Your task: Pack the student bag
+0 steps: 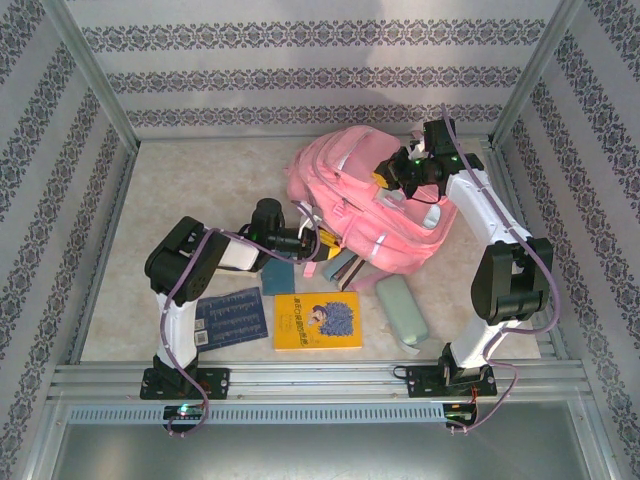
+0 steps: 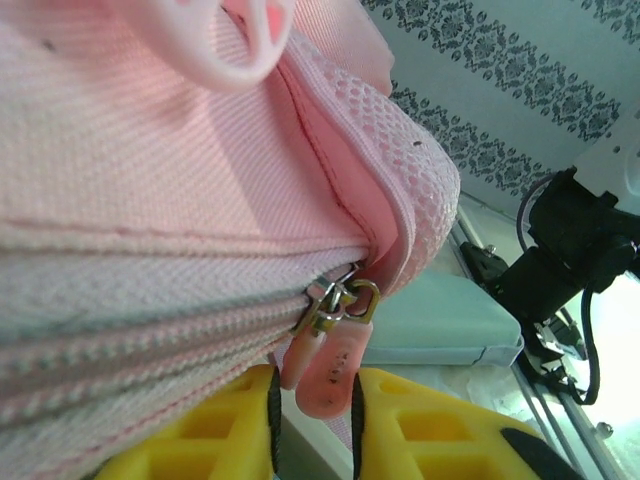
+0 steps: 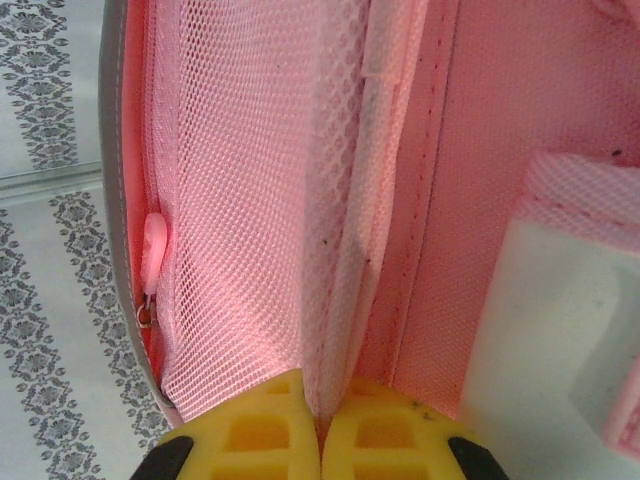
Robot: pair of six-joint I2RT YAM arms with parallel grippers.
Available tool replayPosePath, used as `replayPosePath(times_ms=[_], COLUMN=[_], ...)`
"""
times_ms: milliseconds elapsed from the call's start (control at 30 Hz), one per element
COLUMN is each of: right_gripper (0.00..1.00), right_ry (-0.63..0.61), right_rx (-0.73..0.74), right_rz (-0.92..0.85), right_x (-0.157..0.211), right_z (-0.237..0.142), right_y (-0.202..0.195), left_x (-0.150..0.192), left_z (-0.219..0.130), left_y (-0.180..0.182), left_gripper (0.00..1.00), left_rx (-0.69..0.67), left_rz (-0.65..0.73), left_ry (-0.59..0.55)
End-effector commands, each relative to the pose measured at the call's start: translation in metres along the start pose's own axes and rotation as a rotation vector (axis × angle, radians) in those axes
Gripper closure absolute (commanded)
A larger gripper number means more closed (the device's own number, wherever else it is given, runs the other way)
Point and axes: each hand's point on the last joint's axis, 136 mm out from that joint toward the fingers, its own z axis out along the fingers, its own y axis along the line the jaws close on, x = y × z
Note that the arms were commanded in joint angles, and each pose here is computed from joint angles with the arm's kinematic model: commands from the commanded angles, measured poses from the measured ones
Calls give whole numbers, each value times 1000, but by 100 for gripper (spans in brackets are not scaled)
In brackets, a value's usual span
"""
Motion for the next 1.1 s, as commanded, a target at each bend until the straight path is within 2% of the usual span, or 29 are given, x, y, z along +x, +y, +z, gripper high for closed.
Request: replayPosePath(times_ms=[0,267,433,500,667,800,1067], right_gripper=[100,100,100,100,100,100,100], right_ry=[-1,7,13,16,17,15,5], right_rx=[-137,-123,-122,-117,-107,-91,-38], right_rz=[-130,-122,-125,-126,-130,-142,-180], right_x=[9,9,11,12,14,14,15], right_z=[-15,-10,-9,-8,-9,-10,-13], right_y=[44,38,37,36,33,31,24], left_x=[-12,-13,-15,-18,-21,-20,-18], left_z=[5,10,10,11,11,4,-13], left_y=[-4,-9,-5,-3,2,4,5], left_gripper=[76,68,68,72,90,98,100], left_rx=[30,37,13,14,4,-20,-83], left_rz=[49,44,43,41,33,20,-8], left_ry=[-32,-33,-43,-52,-74,-82,-111])
